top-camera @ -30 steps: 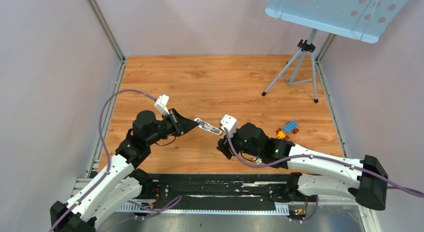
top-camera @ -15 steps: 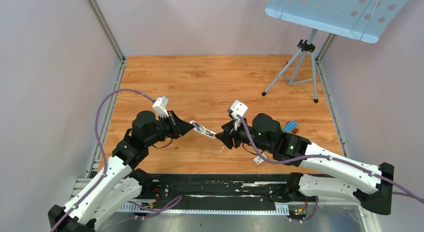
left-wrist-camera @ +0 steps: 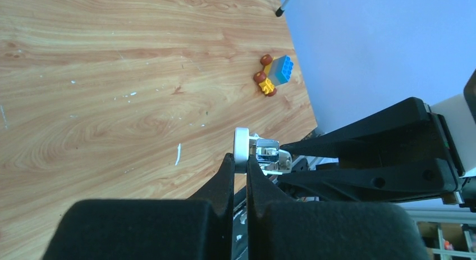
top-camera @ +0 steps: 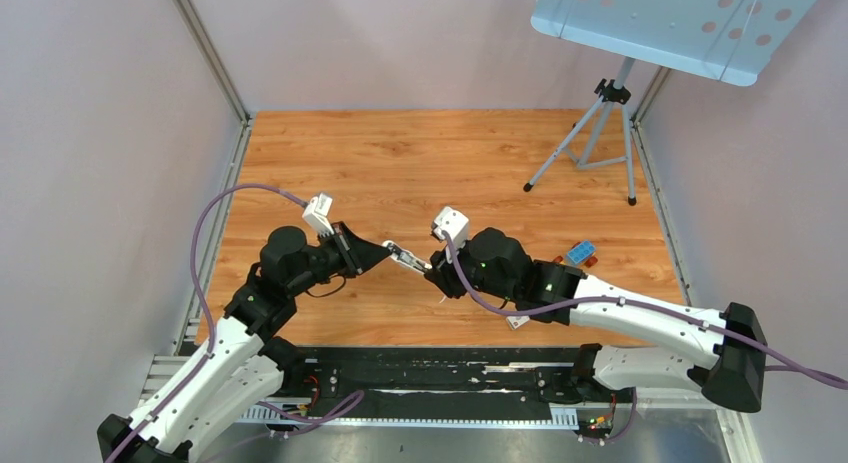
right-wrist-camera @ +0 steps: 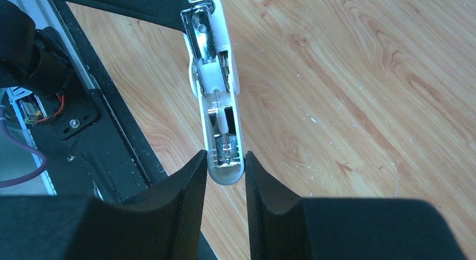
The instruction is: Load the staples into the stapler
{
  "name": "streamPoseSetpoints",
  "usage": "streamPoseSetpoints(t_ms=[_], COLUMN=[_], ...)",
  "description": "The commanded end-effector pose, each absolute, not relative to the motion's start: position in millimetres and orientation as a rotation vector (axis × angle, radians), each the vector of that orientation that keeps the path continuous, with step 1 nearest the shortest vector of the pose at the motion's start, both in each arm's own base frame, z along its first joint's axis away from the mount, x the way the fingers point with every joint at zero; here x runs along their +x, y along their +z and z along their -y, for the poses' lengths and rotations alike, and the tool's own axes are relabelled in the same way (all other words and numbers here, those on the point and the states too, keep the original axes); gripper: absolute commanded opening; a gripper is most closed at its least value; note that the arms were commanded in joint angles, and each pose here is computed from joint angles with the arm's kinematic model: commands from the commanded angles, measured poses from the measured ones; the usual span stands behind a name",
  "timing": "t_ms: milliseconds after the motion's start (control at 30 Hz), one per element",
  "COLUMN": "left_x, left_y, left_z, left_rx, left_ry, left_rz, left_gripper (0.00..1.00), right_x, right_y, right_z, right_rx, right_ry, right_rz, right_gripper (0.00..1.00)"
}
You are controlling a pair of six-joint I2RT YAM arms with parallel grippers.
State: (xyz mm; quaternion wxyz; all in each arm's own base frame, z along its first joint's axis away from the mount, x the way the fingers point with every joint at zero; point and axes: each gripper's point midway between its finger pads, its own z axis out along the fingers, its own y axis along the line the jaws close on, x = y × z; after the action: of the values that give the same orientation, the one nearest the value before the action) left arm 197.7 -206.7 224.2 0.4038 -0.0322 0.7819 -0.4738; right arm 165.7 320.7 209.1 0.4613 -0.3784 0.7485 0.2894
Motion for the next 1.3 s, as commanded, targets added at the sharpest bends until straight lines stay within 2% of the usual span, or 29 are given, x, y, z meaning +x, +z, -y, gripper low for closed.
streamPoseSetpoints(t_ms=[0, 133, 233, 367, 633, 933, 1133, 1200, 1267], left_x=[193, 195, 199, 200, 197, 189, 187, 187, 187], left_y=[250, 249, 236, 220, 215, 219, 221, 220, 220], left_z=[217, 218, 213, 208, 208, 213, 214, 214, 214], left_rx=[-0.082, -0.08, -0.069, -0.056, -0.033, -0.032, -0.038, -0.046, -0.048], left_ry=[-1.34, -1.331, -1.255, -1.176, -1.16, -1.23, -1.25, -1.255, -1.259], left_rz=[-1.887, -1.893, -1.94, -2.002, -2.034, -2.043, -2.037, -2.037, -2.036], left_gripper=[0.0, 0.0, 0.0, 0.0, 0.0, 0.0, 0.0, 0.0, 0.0], right_x=[161, 159, 151, 145, 154, 167, 170, 171, 173], right_y=[196, 206, 223, 245, 250, 226, 204, 199, 197], right_z=[-317, -316, -319, -323, -340, -368, -378, -380, -380], right_rx=[-0.914, -0.923, -0.976, -1.02, -1.157, -1.304, -1.373, -1.388, -1.393], right_ry=[0.708, 0.724, 0.78, 0.825, 0.742, 0.65, 0.624, 0.615, 0.6], right_rz=[-1.872, -1.834, -1.762, -1.658, -1.59, -1.578, -1.594, -1.593, -1.594], right_gripper=[0.31, 0.32, 0.46, 0.57, 0.61, 0.58, 0.5, 0.44, 0.31])
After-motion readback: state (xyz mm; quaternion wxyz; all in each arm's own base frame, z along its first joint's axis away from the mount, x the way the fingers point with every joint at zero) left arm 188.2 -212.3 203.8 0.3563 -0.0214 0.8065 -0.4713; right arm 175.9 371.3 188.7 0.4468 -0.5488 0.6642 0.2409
